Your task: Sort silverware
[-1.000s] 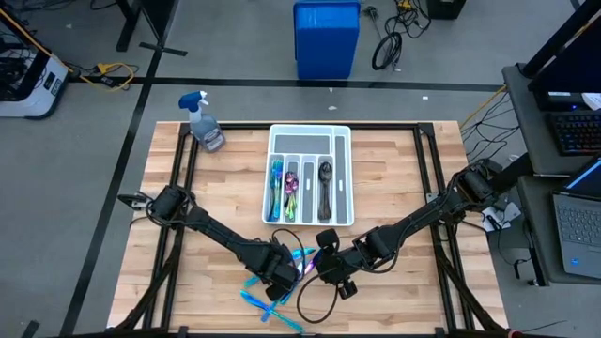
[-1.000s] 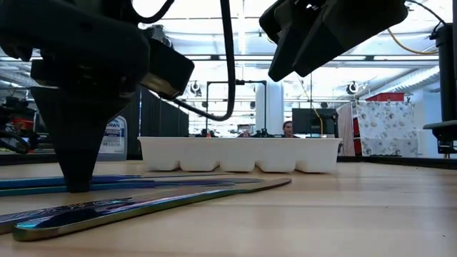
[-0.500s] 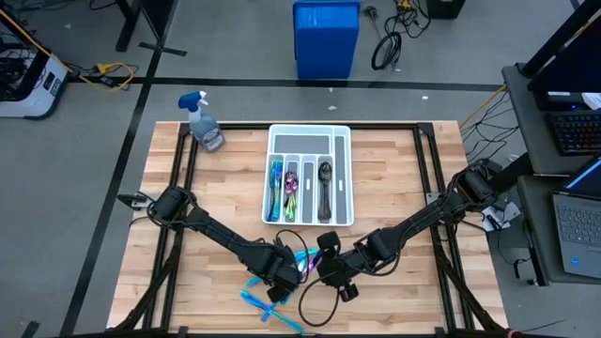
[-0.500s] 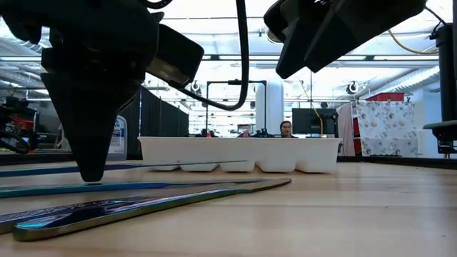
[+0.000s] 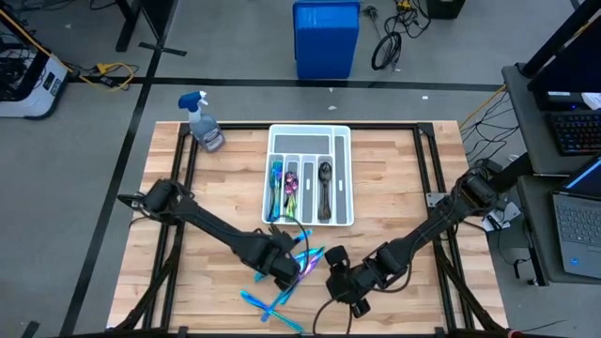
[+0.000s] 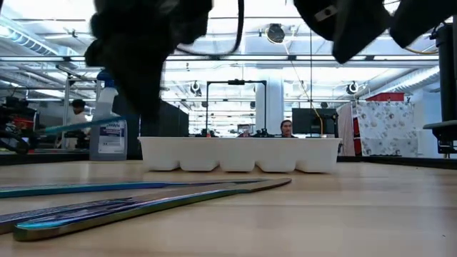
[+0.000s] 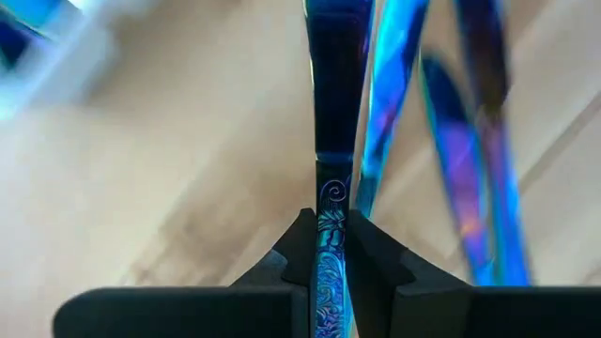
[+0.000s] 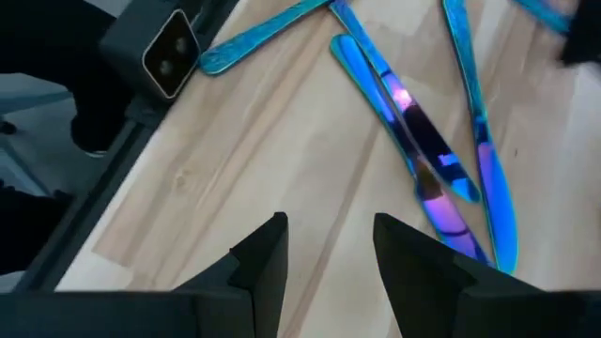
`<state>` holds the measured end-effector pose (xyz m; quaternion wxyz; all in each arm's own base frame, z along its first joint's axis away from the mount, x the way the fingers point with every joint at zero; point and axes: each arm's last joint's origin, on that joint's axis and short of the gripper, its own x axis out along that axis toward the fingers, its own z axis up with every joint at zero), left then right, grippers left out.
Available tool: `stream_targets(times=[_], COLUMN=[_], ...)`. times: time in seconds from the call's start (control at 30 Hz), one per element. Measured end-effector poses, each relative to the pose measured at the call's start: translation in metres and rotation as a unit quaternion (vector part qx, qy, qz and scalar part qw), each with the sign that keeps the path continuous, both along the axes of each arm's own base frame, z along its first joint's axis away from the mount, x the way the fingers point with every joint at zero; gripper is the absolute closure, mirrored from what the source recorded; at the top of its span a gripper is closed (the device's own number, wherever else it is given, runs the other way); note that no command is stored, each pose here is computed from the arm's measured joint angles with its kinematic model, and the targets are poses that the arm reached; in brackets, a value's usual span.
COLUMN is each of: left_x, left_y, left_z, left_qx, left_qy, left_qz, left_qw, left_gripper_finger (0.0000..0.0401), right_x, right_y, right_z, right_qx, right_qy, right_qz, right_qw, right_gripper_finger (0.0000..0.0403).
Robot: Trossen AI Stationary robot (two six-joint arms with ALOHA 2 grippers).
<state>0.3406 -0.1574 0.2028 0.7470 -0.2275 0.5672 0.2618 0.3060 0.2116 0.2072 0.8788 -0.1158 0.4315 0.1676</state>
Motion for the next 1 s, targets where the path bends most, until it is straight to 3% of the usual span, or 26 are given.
stream_targets(times=[0.2,0.4,0.6,0.77,1.0], left_x=[0.007,0.028,0.05,0.063,0.074], left_y=[0.023,0.063,0.103,0.125,0.135], left_z=[0.027,0.04,0.045,0.034,0.002], left_qx=[0.044,0.105,0.132,0.14,0.152], left_qy=[-0.092,-0.183,-0.247,-0.259,-0.229], left_qz=[0.067,0.135,0.186,0.215,0.238], left_qw=[0.993,0.968,0.942,0.931,0.932], left_gripper_finger=[0.0377,0.0377,0.0377,0.0377,0.0377], right_x=[-0.011,-0.021,-0.028,-0.032,-0.034], right_y=[0.007,0.018,0.027,0.032,0.035], right_z=[-0.003,-0.004,-0.004,-0.003,-0.003], right_qx=[-0.009,-0.003,0.007,0.01,0.004], right_qy=[0.022,0.03,0.032,0.029,0.022], right_qz=[-0.029,-0.026,-0.024,-0.02,-0.02], right_qw=[0.999,0.999,0.999,0.999,1.0], right_gripper_finger=[0.0261,0.0261,0.0261,0.0261,0.0261])
